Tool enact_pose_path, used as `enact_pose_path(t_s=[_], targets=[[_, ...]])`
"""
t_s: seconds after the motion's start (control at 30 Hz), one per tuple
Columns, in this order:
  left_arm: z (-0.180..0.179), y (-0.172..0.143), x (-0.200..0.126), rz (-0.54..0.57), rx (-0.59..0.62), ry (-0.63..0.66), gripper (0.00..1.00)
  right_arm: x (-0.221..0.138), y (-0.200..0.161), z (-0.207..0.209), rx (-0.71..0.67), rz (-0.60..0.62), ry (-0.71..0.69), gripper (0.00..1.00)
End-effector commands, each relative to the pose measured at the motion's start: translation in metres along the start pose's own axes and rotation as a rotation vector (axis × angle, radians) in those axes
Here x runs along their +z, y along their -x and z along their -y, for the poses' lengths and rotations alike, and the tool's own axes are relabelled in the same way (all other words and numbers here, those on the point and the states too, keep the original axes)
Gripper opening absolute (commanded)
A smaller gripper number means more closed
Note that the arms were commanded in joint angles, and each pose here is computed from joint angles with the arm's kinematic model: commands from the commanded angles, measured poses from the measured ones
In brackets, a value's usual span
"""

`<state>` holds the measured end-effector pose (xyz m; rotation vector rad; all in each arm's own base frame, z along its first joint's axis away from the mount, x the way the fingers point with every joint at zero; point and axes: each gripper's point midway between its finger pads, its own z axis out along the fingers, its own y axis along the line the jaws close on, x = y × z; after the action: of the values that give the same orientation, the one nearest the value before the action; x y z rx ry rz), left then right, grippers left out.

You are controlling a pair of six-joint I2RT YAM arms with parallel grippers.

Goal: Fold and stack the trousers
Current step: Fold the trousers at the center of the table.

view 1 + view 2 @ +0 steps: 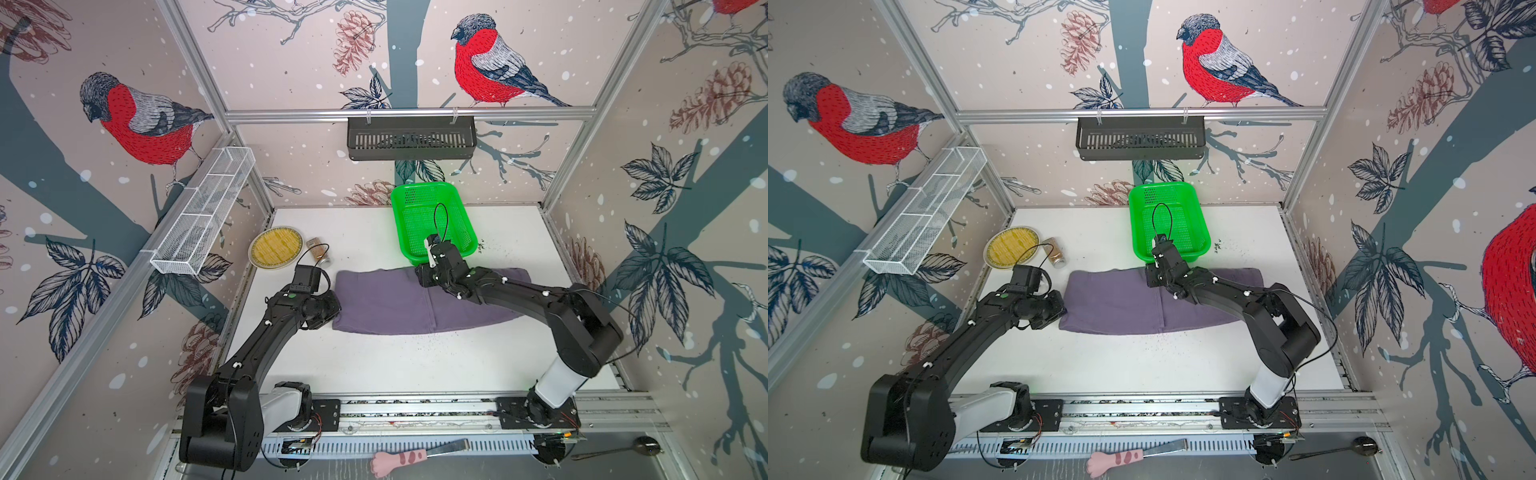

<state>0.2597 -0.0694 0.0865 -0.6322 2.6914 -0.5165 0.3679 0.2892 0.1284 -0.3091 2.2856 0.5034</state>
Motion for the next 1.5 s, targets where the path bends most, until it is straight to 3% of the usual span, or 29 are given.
enact_pose_path(t_s=[0.0, 0.27, 0.33, 0.57, 0.67, 0.8, 0.9, 1.1, 1.47], targets=[[-0.021, 0.014, -0.014, 0.070, 0.015, 0.131, 0.00, -0.021, 0.006, 0.010, -0.012, -0.003, -0.015, 0.55], [-0.046, 0.043, -0.043, 0.188, -0.011, 0.240, 0.00, -0.069, -0.014, 0.083, 0.119, -0.046, -0.123, 0.60], [-0.047, 0.054, -0.050, 0.220, -0.031, 0.206, 0.00, -0.079, -0.028, 0.100, 0.164, -0.064, -0.142, 0.60], [-0.040, 0.091, -0.092, 0.360, 0.010, 0.233, 0.00, -0.099, -0.066, 0.125, 0.273, -0.099, -0.133, 0.60], [-0.005, 0.093, -0.098, 0.363, 0.096, 0.065, 0.00, -0.098, -0.077, 0.133, 0.329, -0.119, -0.121, 0.60], [0.032, 0.089, -0.110, 0.382, 0.121, -0.100, 0.00, -0.092, -0.090, 0.136, 0.367, -0.150, -0.085, 0.57], [0.055, 0.083, -0.119, 0.401, 0.169, -0.130, 0.00, -0.088, -0.099, 0.139, 0.387, -0.170, -0.068, 0.55], [0.138, 0.057, -0.141, 0.410, 0.289, -0.277, 0.00, -0.077, -0.114, 0.148, 0.402, -0.208, -0.074, 0.52], [0.265, -0.020, -0.112, 0.286, 0.496, -0.427, 0.00, -0.074, -0.115, 0.156, 0.436, -0.198, -0.063, 0.49]])
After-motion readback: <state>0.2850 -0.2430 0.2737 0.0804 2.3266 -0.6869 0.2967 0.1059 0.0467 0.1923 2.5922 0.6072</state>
